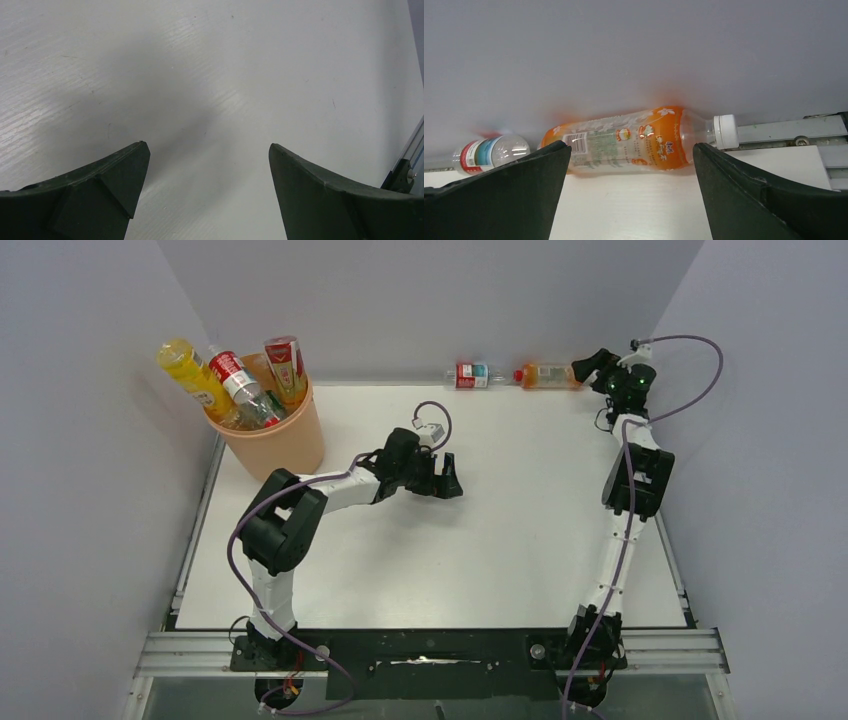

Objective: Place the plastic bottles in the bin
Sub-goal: Adjust the plastic bottle at the center of the board.

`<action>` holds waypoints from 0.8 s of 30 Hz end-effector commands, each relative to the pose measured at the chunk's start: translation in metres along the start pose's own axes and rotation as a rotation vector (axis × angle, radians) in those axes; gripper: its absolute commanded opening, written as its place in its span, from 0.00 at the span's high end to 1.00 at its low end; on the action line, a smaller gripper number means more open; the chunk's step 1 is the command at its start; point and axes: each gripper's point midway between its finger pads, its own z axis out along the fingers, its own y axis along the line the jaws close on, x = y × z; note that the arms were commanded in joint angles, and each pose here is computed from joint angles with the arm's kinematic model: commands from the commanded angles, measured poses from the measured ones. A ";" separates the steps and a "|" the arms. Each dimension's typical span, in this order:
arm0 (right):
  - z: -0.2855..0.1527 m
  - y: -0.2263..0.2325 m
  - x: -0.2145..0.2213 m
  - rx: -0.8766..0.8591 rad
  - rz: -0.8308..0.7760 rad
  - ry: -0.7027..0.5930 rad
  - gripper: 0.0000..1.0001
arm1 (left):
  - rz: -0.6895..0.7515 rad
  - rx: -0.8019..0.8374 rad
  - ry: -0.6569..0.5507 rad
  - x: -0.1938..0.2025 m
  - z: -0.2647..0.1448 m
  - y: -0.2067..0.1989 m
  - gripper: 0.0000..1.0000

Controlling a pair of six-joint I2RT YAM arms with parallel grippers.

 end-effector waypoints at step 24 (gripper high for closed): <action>0.056 0.148 0.080 -0.400 -0.023 0.117 0.02 | 0.059 0.023 -0.070 -0.029 -0.013 -0.008 0.09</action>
